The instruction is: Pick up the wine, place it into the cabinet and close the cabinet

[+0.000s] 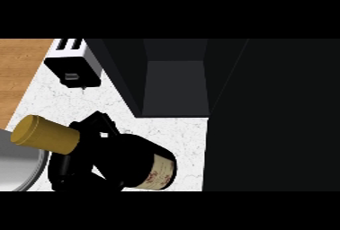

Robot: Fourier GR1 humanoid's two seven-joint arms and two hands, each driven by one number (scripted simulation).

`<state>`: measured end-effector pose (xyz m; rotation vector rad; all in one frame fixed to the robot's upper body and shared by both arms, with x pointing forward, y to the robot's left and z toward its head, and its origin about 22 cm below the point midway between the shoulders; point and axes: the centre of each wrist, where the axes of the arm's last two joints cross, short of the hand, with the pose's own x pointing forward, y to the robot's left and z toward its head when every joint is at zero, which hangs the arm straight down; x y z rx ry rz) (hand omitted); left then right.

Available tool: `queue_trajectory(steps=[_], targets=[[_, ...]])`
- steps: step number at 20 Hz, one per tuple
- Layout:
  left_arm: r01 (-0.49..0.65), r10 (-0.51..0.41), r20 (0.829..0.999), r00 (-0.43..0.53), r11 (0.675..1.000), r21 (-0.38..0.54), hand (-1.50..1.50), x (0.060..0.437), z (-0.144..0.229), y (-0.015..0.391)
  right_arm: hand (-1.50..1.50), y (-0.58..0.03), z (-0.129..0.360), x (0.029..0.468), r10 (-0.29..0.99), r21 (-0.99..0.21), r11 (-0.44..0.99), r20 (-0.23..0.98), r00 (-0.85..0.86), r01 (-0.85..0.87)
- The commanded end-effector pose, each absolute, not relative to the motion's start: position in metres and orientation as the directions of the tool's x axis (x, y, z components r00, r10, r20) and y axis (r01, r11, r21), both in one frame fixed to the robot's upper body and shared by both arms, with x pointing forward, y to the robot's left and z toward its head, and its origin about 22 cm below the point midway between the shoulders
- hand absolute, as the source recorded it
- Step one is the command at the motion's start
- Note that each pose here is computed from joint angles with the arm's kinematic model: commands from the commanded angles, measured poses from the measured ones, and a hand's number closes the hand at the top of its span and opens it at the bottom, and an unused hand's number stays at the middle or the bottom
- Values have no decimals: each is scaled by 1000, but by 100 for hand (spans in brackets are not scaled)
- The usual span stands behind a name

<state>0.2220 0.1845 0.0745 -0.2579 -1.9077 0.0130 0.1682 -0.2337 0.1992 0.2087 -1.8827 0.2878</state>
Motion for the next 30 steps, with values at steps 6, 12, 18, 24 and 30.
queue_trajectory(steps=[6, 12, 18, 24, 30], targets=[[209, 244, 922, -299, 960, -187, 150, 211, 122, 119, -150, -232, 207, 158, -67, -50, 945, 936, -344, -322], [171, 217, 916, -337, 971, -167, 150, 248, 135, 95, -150, -241, 202, 141, -68, -60, 938, 934, -352, -343], [106, 175, 923, -342, 983, -147, 150, 260, 133, 57, -150, -231, 219, 141, -57, -79, 938, 926, -372, -339], [84, 134, 924, -358, 990, -111, 150, 273, 123, 46, -150, -241, 205, 141, -47, -82, 937, 933, -356, -339], [60, 138, 928, -347, 990, -124, 150, 282, 135, 45, -150, -242, 211, 132, -29, -97, 940, 932, -362, -326]])
